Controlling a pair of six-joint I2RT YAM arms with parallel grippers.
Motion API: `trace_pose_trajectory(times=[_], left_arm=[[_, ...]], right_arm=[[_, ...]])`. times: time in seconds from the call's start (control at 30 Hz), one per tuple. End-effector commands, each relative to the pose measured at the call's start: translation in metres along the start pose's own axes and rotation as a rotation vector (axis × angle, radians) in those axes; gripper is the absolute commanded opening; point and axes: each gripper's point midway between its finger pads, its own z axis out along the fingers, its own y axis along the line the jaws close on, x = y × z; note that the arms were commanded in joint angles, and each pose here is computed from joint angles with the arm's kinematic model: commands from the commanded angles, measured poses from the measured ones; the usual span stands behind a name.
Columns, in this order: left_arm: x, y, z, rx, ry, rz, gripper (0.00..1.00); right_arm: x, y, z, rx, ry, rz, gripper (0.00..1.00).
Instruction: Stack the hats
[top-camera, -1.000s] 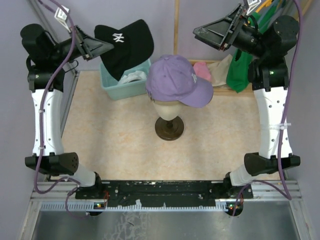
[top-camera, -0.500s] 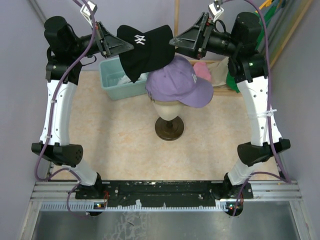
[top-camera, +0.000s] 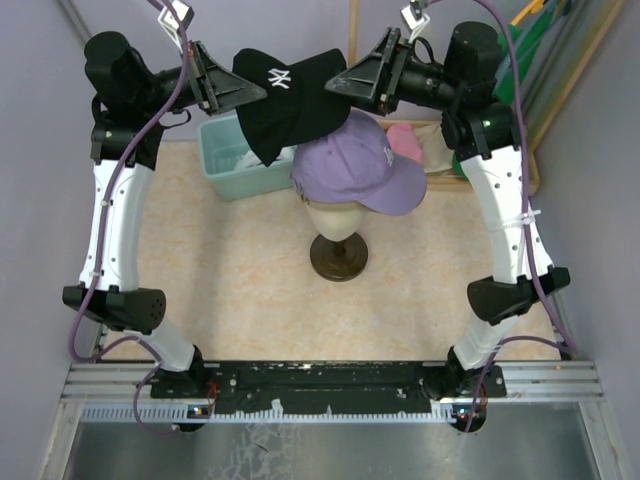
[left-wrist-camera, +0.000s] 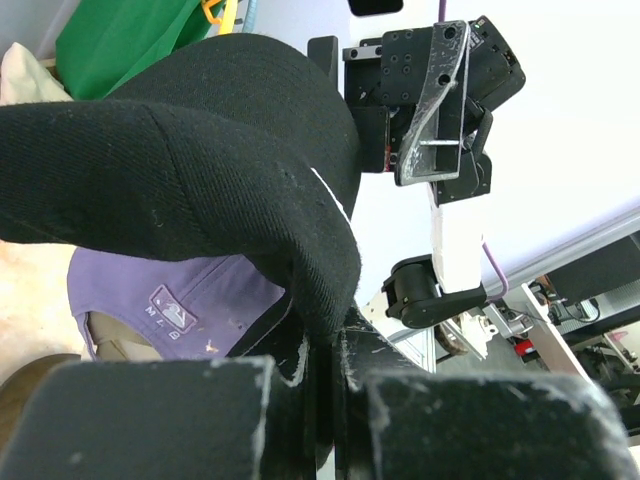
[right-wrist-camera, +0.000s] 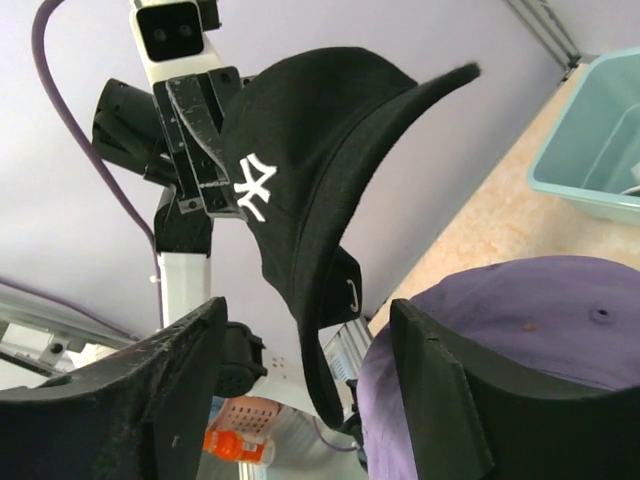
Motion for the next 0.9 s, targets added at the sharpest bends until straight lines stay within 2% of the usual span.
trace_pose_trajectory(times=[0.0,0.03,0.1,0.23,0.3,0.37,0.43,0.47,0.53,0.57,0.63,0.73,0.87], left_arm=[[0.000,-0.014,-0.002,0.030,0.001,0.041,0.00],[0.000,-0.013,-0.001,0.029,0.001,0.042,0.00],[-0.001,-0.011,-0.001,0.027,0.001,0.039,0.00],[-0.001,-0.006,0.000,0.019,-0.003,0.042,0.00],[-0.004,0.000,0.000,-0.003,-0.018,0.053,0.04],[-0.011,0.013,-0.003,-0.057,-0.052,0.067,0.23],[-0.020,0.029,-0.012,-0.137,-0.099,0.095,0.48],[-0.025,0.043,-0.020,-0.201,-0.129,0.103,0.56],[-0.035,0.061,-0.040,-0.351,-0.198,0.141,0.72],[-0.038,0.072,-0.053,-0.444,-0.240,0.155,0.77],[-0.034,0.097,-0.077,-0.610,-0.302,0.150,0.81],[-0.023,0.117,-0.107,-0.752,-0.375,0.142,0.83],[0.001,0.142,-0.118,-0.800,-0.338,0.108,0.84]], right_arm=[[0.003,0.033,0.002,-0.069,-0.005,-0.049,0.62],[0.005,0.034,0.003,-0.070,0.001,-0.047,0.58],[0.011,0.035,0.005,-0.067,0.012,-0.039,0.43],[0.014,0.037,0.003,-0.060,0.016,-0.026,0.00],[0.012,0.043,0.002,-0.076,0.004,-0.011,0.00],[0.007,0.051,0.000,-0.095,-0.018,0.016,0.00],[0.000,0.058,0.001,-0.128,-0.057,0.053,0.00],[-0.003,0.077,-0.010,-0.167,-0.085,0.066,0.00],[-0.008,0.085,-0.014,-0.193,-0.121,0.131,0.00],[-0.010,0.087,-0.015,-0.195,-0.132,0.159,0.00],[-0.011,0.088,-0.016,-0.186,-0.134,0.194,0.00],[-0.015,0.084,-0.018,-0.155,-0.138,0.211,0.00],[-0.016,0.076,-0.021,-0.142,-0.125,0.233,0.00]])
